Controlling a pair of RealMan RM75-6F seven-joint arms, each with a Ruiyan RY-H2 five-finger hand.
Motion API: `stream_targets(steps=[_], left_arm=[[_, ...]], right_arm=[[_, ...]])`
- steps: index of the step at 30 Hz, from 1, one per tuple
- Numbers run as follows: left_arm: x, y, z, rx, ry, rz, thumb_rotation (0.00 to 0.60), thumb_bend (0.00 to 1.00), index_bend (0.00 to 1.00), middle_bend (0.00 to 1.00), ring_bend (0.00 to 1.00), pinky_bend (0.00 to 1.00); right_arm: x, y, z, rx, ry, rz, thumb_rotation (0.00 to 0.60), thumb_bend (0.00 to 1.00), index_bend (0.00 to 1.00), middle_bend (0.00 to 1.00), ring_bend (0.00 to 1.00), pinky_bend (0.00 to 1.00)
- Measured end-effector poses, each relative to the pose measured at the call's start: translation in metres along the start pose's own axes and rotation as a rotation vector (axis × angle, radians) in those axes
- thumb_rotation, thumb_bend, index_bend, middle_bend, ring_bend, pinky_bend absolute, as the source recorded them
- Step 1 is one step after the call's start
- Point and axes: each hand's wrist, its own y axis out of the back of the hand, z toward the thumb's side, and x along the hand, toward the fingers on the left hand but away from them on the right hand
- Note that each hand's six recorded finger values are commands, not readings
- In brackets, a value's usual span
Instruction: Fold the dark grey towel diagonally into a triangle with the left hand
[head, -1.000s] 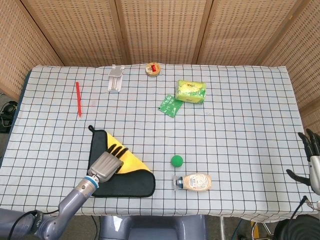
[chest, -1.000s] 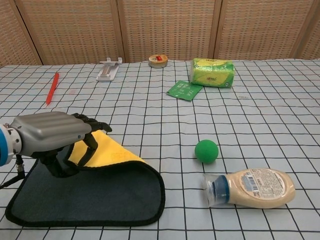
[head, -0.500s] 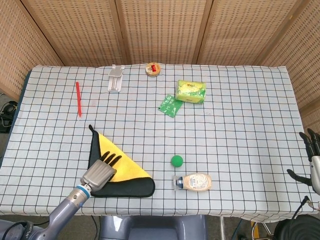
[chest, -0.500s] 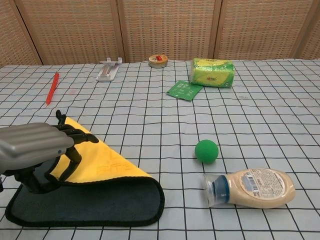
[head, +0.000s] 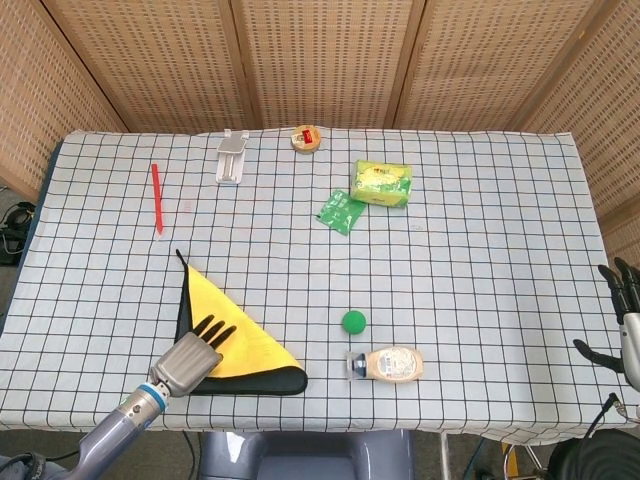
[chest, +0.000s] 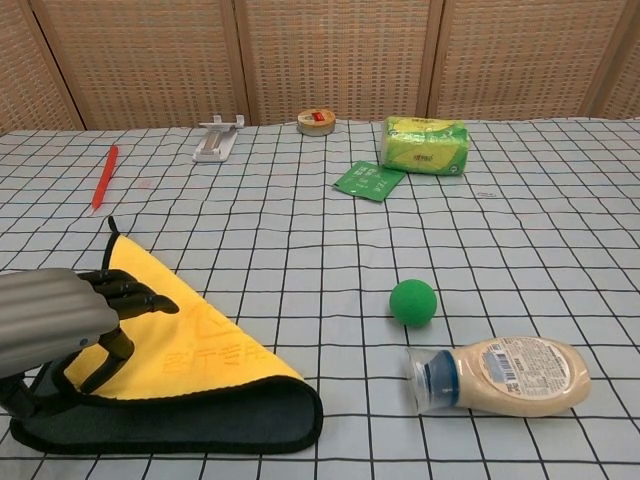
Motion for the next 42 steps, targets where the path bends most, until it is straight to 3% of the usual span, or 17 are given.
stream_targets(steps=[20,42], left_arm=[[-0.013,-0.014,-0.009,0.112,-0.018,0.003,0.600,0.47,0.61,0.00,0.00,0.00],[-0.026,-0.032,-0.017,0.116,0.001,-0.021,0.600,0.47,0.57,0.00,0.00,0.00]], right_arm=[[0.000,-0.001,0.000,0.003,0.000,0.004,0.600,0.00,0.10,0.00,0.00,0.00],[0.001,-0.001,0.001,0.004,0.002,0.003,0.600,0.00,0.10,0.00,0.00,0.00]])
